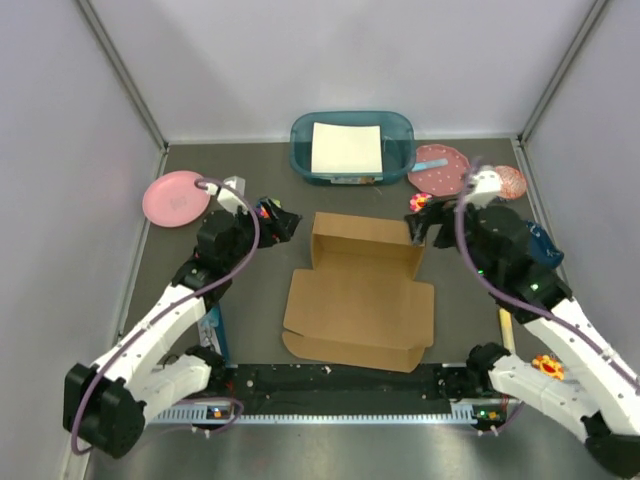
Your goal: Fold the paper box
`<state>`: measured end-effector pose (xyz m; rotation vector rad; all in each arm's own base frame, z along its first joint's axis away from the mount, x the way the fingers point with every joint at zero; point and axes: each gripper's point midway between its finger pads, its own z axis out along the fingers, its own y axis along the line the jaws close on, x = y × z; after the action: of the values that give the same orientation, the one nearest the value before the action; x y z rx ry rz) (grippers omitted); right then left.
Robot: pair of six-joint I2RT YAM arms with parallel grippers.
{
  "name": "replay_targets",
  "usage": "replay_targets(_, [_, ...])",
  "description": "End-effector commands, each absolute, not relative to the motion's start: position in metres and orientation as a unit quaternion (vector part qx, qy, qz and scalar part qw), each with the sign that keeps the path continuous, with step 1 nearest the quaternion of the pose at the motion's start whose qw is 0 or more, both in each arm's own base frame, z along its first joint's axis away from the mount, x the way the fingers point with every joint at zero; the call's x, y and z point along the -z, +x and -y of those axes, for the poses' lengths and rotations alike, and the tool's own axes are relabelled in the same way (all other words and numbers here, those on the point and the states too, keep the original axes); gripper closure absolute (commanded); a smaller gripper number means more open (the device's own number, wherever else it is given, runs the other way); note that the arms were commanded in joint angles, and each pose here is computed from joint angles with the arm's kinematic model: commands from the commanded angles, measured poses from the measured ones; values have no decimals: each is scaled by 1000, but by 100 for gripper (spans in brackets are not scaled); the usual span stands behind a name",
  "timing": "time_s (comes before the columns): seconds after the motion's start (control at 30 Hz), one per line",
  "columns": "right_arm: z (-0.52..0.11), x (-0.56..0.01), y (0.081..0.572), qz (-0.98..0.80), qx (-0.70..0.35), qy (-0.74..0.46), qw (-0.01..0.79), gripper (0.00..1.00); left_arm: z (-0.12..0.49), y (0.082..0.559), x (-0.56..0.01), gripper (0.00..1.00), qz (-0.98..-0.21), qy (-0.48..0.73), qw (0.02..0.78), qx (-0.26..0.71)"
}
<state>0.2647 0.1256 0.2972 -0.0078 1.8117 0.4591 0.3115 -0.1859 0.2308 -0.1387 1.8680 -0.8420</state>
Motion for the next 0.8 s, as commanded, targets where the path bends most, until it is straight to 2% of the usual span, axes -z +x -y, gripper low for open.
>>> replay_targets(0.0, [-153,-310,267,-781,-22,-152,605,9,167,305,-244,9,-773,-67,544,319])
replay_targets(0.07, [-186,-308,262,-763,45,-245,596,10,154,297,-249,10,-761,-80,566,308])
replay_targets(0.27, [-221,-296,256,-692,202,-370,586,9,121,272,-222,10,-749,-125,588,277])
replay_targets(0.33, [-231,-282,249,-665,227,-410,581,9,115,266,-217,10,-750,-131,589,271])
replay_targets(0.77, [-266,-226,261,-624,300,-479,540,11,85,256,-209,9,-741,-192,599,233])
